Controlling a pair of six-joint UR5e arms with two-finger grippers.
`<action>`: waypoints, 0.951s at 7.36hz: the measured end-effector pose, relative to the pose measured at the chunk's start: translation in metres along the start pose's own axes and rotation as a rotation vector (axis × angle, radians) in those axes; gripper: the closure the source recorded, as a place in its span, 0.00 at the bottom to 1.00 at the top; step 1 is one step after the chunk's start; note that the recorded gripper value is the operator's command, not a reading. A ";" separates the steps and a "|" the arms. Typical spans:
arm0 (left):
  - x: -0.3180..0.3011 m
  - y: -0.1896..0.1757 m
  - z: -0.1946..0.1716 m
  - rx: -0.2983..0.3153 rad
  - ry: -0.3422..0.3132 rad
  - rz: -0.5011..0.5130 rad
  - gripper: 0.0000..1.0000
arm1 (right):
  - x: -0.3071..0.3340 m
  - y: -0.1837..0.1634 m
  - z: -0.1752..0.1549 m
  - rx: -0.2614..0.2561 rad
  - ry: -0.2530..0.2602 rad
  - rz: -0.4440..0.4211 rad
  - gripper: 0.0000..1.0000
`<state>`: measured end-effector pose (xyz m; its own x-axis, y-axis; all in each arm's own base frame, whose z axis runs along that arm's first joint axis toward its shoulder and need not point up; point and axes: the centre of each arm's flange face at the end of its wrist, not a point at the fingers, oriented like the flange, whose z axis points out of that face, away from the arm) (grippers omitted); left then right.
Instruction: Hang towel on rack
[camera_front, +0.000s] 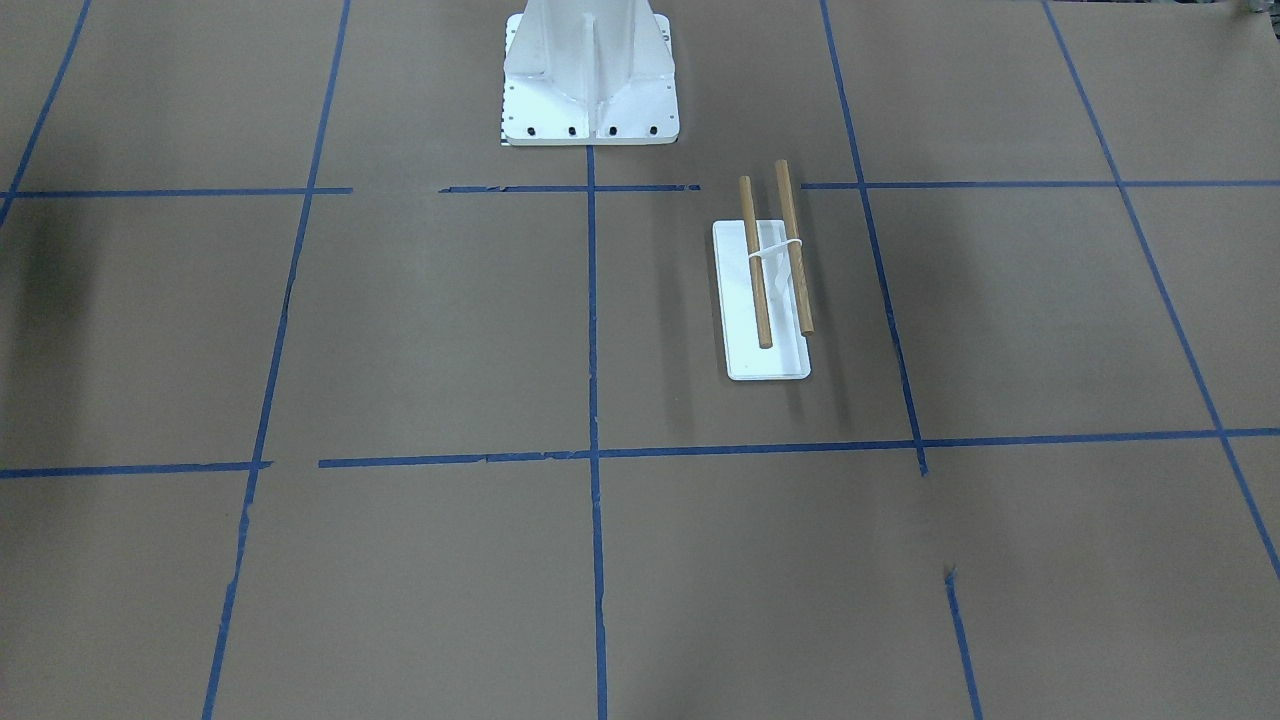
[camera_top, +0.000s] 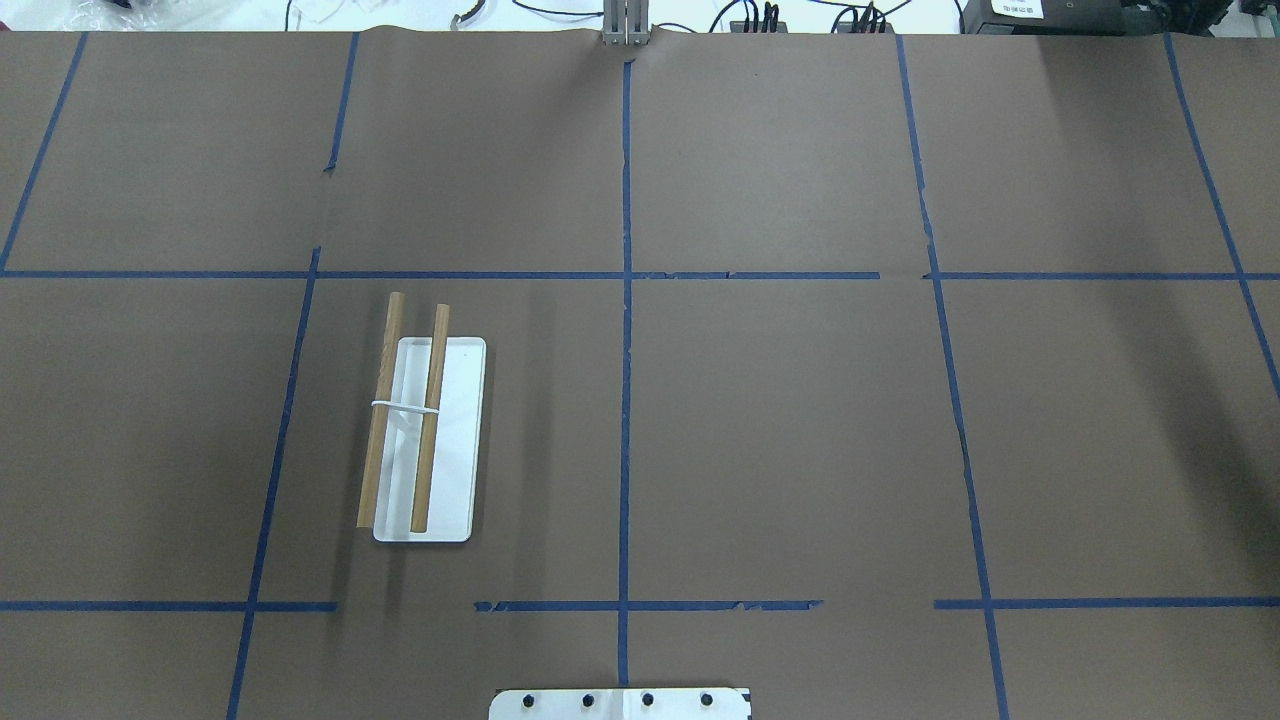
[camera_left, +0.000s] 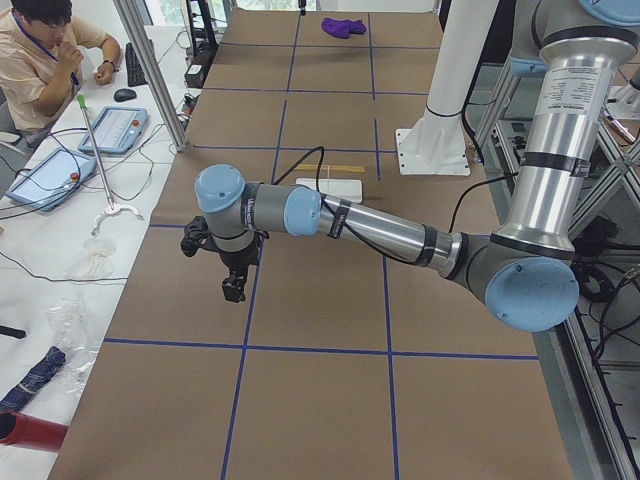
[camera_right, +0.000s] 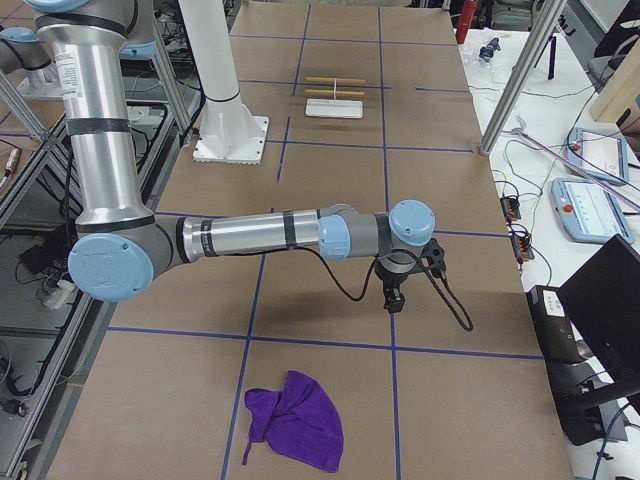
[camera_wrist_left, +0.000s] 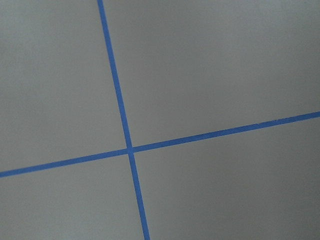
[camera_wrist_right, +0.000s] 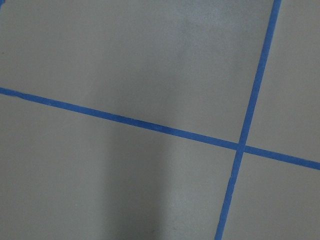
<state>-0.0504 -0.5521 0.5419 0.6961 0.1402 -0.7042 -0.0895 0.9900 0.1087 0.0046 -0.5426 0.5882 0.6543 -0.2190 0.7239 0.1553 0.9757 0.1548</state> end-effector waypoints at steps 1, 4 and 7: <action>-0.003 0.002 0.001 -0.004 0.000 -0.004 0.00 | -0.001 0.001 0.001 -0.003 0.002 -0.001 0.00; -0.003 0.012 0.008 0.001 0.003 0.019 0.00 | -0.006 0.002 -0.002 0.007 -0.001 -0.015 0.00; 0.016 0.011 0.034 -0.043 0.010 0.066 0.00 | 0.006 0.019 0.015 -0.012 -0.003 -0.003 0.00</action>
<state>-0.0155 -0.5399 0.5557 0.6803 0.2046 -0.7038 -0.1655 0.9783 0.1245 0.0002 -0.5256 0.6060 0.6513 -0.2215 0.7258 0.1659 0.9749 0.1487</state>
